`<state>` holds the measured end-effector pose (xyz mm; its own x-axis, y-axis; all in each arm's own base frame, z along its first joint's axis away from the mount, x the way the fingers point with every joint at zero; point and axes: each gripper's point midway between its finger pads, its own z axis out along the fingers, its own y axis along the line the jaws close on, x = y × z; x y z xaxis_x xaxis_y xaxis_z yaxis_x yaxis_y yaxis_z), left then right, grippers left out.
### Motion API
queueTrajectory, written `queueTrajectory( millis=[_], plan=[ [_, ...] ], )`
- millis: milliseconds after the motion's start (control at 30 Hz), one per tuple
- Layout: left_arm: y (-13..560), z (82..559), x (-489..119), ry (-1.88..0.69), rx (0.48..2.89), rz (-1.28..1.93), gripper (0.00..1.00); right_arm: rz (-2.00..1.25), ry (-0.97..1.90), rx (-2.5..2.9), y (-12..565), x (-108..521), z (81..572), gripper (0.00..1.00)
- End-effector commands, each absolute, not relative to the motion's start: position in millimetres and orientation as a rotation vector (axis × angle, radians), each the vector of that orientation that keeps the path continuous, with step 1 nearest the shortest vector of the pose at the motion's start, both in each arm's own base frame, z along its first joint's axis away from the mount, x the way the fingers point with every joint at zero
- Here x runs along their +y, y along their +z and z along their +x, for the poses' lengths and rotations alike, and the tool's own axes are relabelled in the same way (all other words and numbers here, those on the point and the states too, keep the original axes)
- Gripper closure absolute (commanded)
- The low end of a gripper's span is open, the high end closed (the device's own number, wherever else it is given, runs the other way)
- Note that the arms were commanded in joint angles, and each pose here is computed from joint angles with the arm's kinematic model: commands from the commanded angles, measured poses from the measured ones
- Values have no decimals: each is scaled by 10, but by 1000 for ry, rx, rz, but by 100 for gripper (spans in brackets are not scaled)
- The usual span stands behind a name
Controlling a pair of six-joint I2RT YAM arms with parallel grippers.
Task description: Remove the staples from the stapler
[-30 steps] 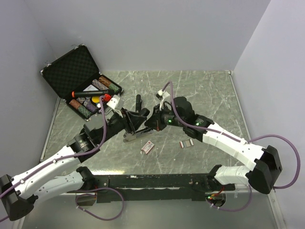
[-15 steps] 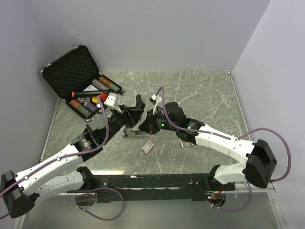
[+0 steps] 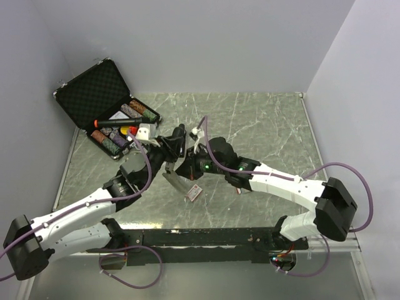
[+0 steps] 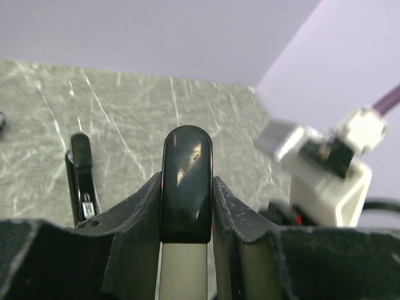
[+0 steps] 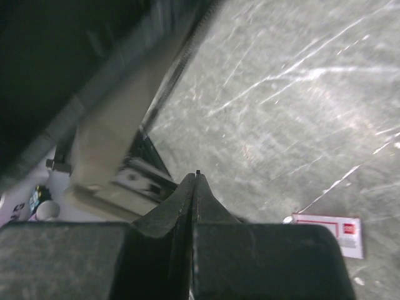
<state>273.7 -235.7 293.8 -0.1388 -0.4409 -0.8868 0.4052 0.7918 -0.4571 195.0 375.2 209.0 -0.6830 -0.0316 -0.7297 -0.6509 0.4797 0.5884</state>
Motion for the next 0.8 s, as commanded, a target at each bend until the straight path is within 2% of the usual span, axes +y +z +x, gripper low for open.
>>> queueTrajectory(
  millis=[0, 767],
  plan=[
    [3580, 2833, -2177, -773, 1309, -197, 99, -626, 1303, 2095, 2067, 3879, 1715, 100],
    [3339, 3111, -2455, -696, 1351, -157, 99, -601, 1322, 2151, 1794, 3974, 1777, 100]
  ],
)
